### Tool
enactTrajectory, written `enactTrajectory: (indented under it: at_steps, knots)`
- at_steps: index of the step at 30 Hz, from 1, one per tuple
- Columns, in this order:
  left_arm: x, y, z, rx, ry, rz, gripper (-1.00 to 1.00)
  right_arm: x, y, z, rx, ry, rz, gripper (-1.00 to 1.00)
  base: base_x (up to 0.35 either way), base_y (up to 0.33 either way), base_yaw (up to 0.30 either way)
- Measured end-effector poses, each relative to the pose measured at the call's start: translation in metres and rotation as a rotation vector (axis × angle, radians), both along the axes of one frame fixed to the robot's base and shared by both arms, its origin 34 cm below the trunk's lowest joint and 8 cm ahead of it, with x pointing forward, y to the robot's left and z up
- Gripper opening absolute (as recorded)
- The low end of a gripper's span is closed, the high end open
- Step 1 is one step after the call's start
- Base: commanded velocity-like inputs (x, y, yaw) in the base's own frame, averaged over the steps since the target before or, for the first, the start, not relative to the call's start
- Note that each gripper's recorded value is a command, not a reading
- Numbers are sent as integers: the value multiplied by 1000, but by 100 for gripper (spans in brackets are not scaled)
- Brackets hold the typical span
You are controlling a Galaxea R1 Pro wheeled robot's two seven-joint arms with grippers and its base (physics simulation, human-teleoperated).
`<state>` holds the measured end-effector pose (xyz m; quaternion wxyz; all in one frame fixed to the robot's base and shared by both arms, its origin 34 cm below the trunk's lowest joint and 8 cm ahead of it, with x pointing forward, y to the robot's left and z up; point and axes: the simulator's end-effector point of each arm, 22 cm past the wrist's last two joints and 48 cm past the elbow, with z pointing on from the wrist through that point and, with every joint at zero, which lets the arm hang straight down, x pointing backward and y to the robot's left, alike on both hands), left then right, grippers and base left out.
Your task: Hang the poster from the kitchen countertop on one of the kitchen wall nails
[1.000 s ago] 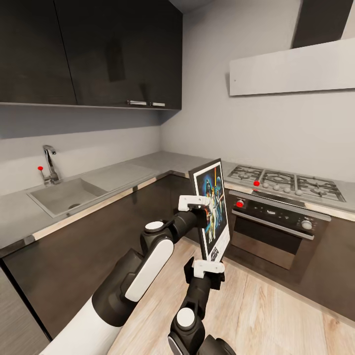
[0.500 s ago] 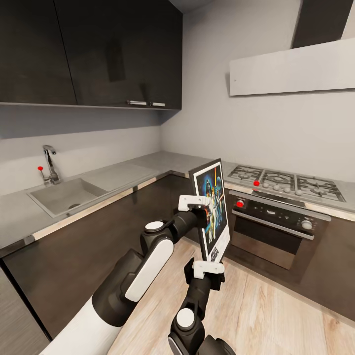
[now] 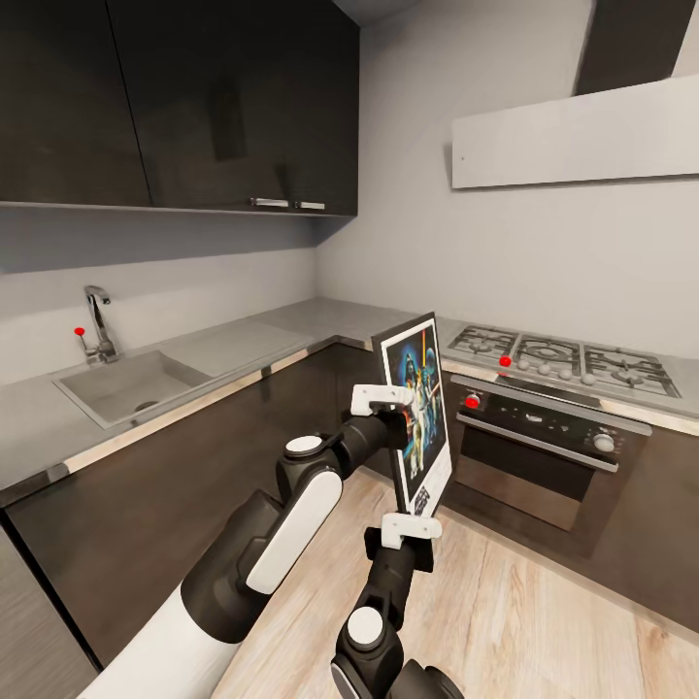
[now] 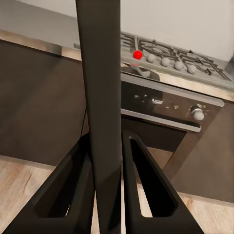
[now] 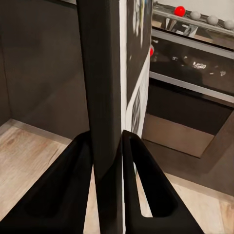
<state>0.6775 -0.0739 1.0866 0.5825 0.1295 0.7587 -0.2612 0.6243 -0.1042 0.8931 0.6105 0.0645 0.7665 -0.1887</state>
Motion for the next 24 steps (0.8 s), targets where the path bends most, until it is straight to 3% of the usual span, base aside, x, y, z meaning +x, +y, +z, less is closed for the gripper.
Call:
enactTrajectory:
  at_steps: [10,11,24]
  knots:
    - [0,0,0,1,0,0,-100,0,0,0,0,0,0,-100,0,0,0]
    - [0,0,0,1,0,0,100,0,0,0,0,0,0,-100,0,0,0]
    - [0,0,0,-2,1,-2,100,0,0,0,2,-1,-1,-100,0,0,0]
